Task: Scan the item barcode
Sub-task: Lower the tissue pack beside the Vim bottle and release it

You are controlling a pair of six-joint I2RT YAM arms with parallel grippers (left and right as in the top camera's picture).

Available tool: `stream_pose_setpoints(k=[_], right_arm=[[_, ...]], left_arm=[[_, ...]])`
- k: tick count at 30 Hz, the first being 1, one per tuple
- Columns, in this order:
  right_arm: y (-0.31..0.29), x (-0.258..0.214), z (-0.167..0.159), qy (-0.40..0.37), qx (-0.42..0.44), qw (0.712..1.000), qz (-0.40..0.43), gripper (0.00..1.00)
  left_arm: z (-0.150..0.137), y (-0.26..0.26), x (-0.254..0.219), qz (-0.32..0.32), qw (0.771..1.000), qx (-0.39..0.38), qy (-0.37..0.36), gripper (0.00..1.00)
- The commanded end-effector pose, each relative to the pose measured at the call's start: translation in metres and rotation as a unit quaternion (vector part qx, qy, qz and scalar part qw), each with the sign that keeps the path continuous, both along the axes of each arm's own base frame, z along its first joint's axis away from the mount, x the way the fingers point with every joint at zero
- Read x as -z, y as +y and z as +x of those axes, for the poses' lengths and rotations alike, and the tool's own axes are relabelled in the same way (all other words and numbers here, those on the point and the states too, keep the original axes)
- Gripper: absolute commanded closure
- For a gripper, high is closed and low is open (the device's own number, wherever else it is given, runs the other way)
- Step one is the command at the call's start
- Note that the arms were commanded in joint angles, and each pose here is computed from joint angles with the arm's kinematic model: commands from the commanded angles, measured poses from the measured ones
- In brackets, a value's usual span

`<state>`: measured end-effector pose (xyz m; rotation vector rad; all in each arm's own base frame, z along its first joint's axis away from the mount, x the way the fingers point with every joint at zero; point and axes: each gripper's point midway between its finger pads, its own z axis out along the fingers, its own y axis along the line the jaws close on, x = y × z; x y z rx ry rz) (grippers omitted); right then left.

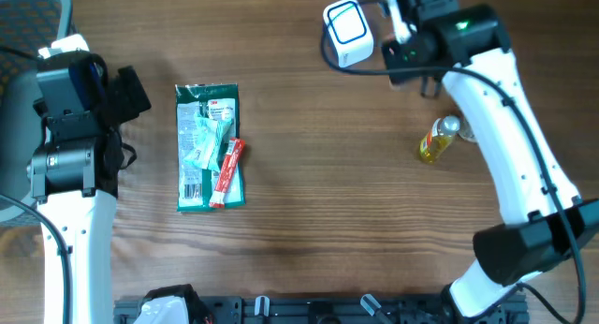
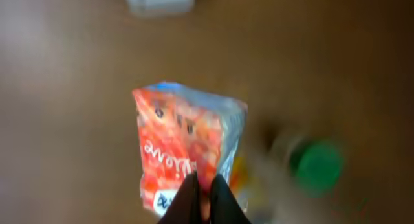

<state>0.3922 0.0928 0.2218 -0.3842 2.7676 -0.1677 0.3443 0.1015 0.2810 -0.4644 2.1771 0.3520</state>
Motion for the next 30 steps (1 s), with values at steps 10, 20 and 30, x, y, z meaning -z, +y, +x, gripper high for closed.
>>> stream_pose_setpoints(k=[10, 20, 30], right_arm=[[0.001, 0.101, -0.068, 0.193, 0.089, 0.976, 0.042, 0.94], [-0.010, 0.176, -0.074, 0.175, 0.120, 0.977, 0.024, 0.94], [-0.023, 0.194, -0.066, 0.129, 0.143, 0.981, -0.014, 0.70]], left_arm=[[0.001, 0.001, -0.002, 0.000, 1.000, 0.000, -0.003, 0.00], [0.001, 0.001, -0.002, -0.001, 1.000, 0.000, -0.003, 0.00], [0.001, 0.001, -0.002, -0.001, 1.000, 0.000, -0.003, 0.00]])
